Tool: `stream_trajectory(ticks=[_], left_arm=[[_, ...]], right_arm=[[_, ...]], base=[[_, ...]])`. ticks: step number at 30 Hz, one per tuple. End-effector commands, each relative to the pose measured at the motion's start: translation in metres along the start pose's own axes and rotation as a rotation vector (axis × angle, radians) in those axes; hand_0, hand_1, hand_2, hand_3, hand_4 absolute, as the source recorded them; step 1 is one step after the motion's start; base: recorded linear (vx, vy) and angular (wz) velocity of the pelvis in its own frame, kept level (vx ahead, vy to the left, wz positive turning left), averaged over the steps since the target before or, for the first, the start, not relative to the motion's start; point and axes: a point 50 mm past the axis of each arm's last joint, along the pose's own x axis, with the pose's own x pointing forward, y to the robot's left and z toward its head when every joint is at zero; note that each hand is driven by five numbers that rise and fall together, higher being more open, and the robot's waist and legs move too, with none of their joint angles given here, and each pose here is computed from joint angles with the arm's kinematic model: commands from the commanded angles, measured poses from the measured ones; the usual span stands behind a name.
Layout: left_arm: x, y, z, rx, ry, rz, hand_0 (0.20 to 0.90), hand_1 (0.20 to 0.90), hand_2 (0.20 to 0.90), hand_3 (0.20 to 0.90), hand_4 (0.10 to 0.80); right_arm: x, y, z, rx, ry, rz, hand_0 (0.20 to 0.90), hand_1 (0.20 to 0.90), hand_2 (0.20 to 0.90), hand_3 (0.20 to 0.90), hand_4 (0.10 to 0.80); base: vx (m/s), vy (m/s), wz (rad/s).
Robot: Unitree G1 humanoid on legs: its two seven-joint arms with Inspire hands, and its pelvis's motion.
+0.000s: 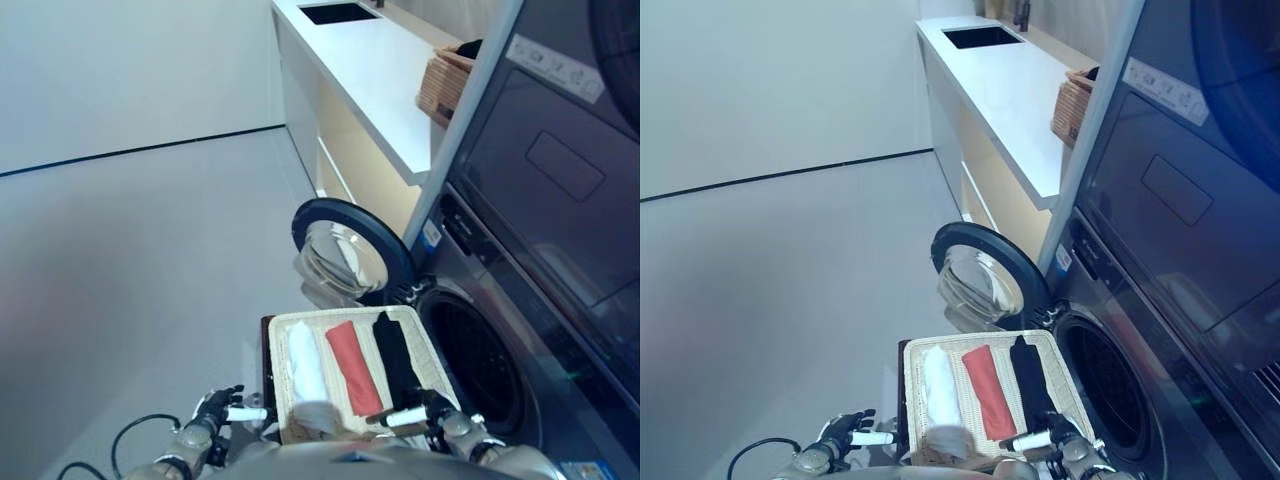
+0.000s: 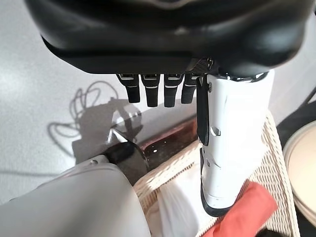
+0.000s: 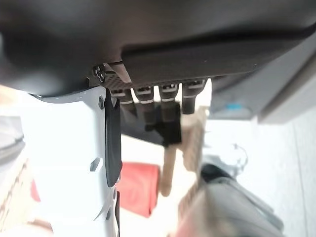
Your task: Pick up the clothes and place them into the washing machine
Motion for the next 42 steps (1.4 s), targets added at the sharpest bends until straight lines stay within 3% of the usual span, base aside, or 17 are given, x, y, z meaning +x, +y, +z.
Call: stream_trajectory(ticks=[1,9,16,30,42], left_arm=[[0.004,0.014,0.023,-0.075,-0.075,0.059,0.9,0.9,0.9,0.9,0.8],[0.003,-0.012,0.022,-0.13,-0.099,-0.019,0.9,0.9,0.9,0.9,0.8],[0.006,-0.002,0.086,-0.193,-0.298,0.031,0.9,0.9,0.9,0.9,0.8],[0.0,0.018,0.127,-0.305,-0.45,0.096,0.9,0.9,0.9,0.9,0.8],[-0.005,0.006,0.133,-0.297,-0.518,0.04,0.9,0.9,0.9,0.9,0.8]], right_arm=[[0.001,-0.048,0.007,-0.017,0.003,-0.15,0.9,0.9,0.9,0.9,0.8],[-0.002,-0.076,0.003,0.005,0.025,-0.225,0.9,0.9,0.9,0.9,0.8],[-0.012,-0.131,0.095,0.04,-0.222,-0.41,0.9,0.9,0.9,0.9,0.8],[-0.037,-0.181,0.145,0.101,-0.349,-0.592,0.9,0.9,0.9,0.9,0.8],[-0.055,-0.21,0.162,0.058,-0.367,-0.703,0.9,0.9,0.9,0.9,0.8]], base=[[0.157,-0.09,0.31],[0.076,-0.06,0.19],[-0.308,-0.013,-0.08],[-0.037,0.004,-0.04],[0.019,0.047,0.03]])
